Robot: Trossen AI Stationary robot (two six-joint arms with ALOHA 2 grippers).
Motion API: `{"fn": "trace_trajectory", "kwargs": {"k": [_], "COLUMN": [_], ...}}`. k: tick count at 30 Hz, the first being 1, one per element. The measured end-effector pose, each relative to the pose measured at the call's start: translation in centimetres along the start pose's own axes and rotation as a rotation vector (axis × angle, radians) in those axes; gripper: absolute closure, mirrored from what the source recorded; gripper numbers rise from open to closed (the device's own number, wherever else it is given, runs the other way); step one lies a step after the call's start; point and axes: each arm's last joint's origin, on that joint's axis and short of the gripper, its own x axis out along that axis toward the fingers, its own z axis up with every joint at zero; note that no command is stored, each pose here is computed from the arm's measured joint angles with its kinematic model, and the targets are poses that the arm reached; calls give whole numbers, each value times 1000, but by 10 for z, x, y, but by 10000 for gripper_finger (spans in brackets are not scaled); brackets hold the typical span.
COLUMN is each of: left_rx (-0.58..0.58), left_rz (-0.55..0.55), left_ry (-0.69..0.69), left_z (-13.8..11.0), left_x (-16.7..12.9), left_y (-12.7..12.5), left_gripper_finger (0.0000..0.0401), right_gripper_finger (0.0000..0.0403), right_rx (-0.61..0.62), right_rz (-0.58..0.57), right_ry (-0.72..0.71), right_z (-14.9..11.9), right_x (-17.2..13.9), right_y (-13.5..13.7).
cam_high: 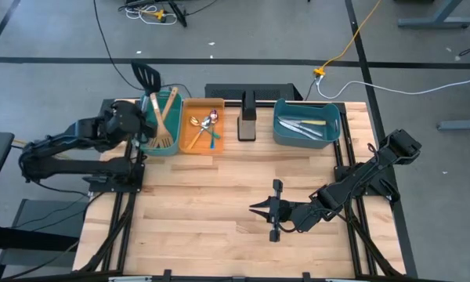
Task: Pick & Place Kitchen Items
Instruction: Put the black spatula into the green bin
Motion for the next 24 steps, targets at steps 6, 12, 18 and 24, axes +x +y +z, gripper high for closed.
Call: {"fn": "trace_trajectory", "kwargs": {"k": [6,12,18,24], "left_rx": [-15,-27,0,-51], "left_rz": [83,102,124,110], "left_ry": [-17,-34,-53,-24], "left_z": [-10,-14,-14,-12], "left_x": [22,40,52,58], "left_y": [-4,-6,-4,2], "left_gripper_finger": [320,320,320,320], "right_gripper_finger": [353,353,353,353], "right_rx": [0,0,0,-8], "right_rz": [0,0,1,-1], "right_ry": [0,0,0,1], "right_z": [0,0,0,0], "right_x": [0,0,0,0], "right_y": [0,0,0,0]}}
